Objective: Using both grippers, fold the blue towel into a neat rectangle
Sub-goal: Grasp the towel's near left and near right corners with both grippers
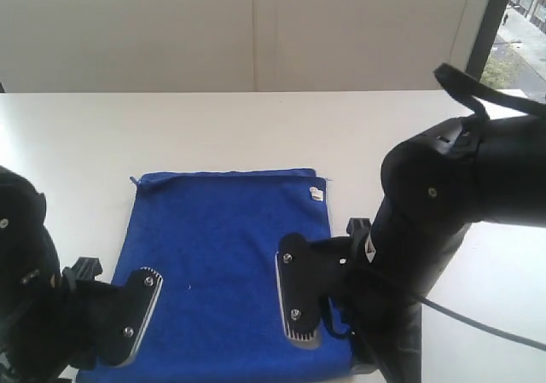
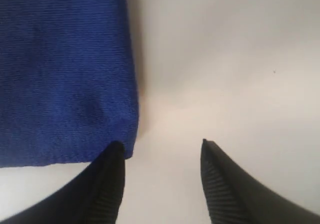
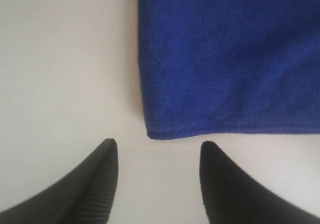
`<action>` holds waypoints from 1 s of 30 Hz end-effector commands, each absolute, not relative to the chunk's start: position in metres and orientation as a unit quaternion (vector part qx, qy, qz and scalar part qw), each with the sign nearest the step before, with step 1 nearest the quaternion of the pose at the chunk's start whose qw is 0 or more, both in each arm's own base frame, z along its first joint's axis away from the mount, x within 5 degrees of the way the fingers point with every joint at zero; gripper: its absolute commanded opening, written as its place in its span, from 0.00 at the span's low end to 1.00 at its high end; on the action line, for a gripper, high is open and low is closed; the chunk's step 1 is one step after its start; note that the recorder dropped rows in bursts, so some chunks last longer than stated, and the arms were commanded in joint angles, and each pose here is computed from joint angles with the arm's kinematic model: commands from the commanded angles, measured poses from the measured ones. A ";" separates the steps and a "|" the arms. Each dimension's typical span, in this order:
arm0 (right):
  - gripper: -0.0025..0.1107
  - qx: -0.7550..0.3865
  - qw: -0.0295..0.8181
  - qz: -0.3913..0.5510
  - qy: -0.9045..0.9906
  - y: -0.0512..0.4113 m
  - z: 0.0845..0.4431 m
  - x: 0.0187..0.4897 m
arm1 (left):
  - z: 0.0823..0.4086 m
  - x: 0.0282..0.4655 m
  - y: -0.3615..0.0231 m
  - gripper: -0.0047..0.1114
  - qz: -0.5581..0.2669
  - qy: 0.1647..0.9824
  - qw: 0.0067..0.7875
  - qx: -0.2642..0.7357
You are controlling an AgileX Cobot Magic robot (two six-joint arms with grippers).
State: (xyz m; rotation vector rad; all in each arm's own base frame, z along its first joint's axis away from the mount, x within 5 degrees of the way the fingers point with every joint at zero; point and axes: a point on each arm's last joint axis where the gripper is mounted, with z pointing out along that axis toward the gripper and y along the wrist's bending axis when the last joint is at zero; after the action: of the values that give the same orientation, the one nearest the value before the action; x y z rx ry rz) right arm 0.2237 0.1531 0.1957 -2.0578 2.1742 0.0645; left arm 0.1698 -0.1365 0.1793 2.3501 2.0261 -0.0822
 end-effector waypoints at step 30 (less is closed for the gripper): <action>0.45 -0.718 0.118 0.006 0.685 0.150 0.167 0.211 | 0.148 0.164 -0.127 0.55 0.020 0.626 0.109 0.772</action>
State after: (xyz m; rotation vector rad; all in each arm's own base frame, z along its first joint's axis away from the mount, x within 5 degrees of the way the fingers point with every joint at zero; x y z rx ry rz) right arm 0.2117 0.1482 0.1682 -2.1211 2.0262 0.0081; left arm 0.1654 -0.1277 0.1488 2.2869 1.8447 0.0547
